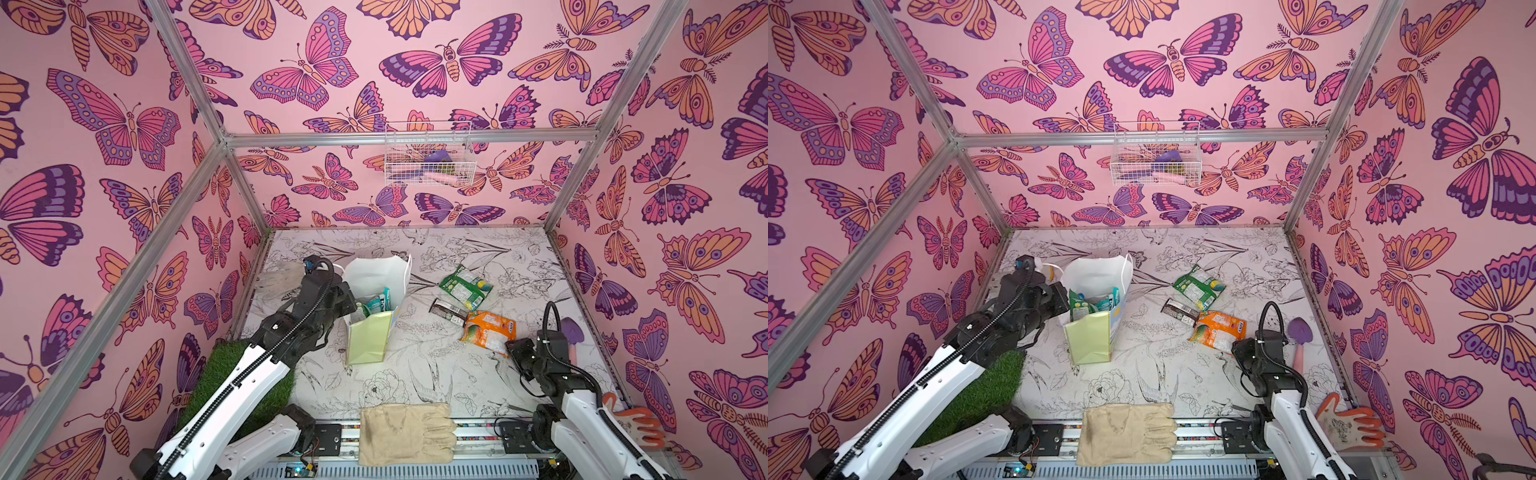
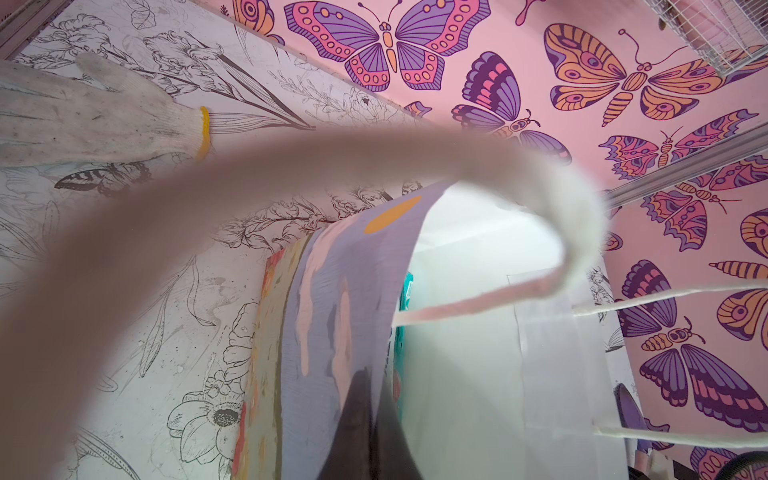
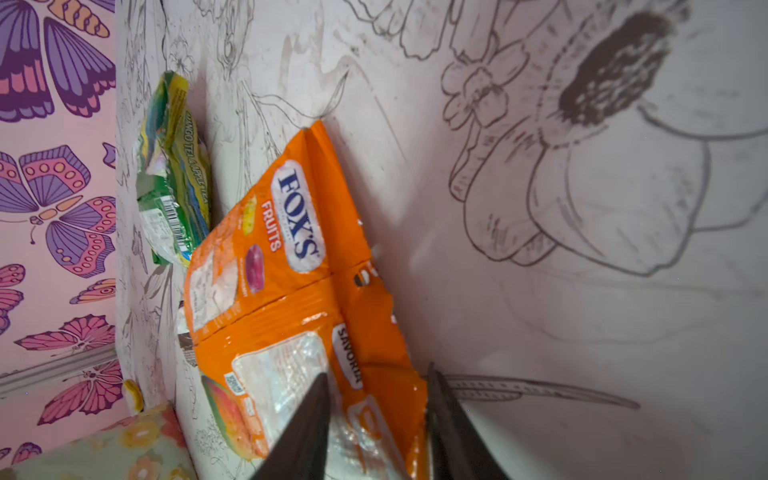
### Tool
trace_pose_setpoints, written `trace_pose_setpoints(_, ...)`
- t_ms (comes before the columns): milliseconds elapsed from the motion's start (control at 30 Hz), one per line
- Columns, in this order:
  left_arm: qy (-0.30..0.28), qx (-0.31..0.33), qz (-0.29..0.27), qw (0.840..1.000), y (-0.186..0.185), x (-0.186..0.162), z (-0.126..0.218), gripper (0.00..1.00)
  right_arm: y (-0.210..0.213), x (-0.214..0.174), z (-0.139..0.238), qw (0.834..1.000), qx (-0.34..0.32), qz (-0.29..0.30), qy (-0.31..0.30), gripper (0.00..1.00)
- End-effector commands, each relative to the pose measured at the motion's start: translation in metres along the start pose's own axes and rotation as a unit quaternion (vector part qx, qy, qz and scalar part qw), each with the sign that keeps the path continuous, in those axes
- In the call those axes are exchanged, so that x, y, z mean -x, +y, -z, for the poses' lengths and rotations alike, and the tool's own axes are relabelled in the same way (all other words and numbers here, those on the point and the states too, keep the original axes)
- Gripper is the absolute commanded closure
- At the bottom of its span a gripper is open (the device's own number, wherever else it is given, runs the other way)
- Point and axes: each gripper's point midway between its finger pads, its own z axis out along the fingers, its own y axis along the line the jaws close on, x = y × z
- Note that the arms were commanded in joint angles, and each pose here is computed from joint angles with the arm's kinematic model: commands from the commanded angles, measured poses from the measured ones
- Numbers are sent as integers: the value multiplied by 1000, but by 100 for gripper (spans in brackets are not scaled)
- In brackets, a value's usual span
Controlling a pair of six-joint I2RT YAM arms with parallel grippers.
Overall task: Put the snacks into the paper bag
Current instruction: 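Close the right gripper on the edge of the orange packet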
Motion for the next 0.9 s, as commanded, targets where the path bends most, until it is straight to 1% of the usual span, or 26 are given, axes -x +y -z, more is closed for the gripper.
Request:
trace_pose_setpoints(0,-9,-2,3,1000,0,3,0,100,15,5,1,999,31,1,-6,73)
trace_pose_setpoints(67,-10,-2,4,1000,0,3,1,100,13,4,1,1000,29,0,-5,79)
trace_pose_setpoints(200,-9,-3,5,1000,0,2,0,100,9,4,2,1000,20,-1,-8,98)
trace_pose_setpoints(233,-8,-2,4,1000,0,2,0,100,9,4,2,1000,20,1,-9,100)
trace_pose_setpoints(667,-8,-5,5,1000,-1,3,1,100,14,4,8,1000,29,2,-5,100)
trace_pose_setpoints(767,-8,-4,5,1000,-1,3,1,100,23,2,13,999,47,4,0,100)
trace_pose_setpoints(867,-6,-3,6,1000,-1,2,-1,100,39,-2,20,996,87,16,13,100)
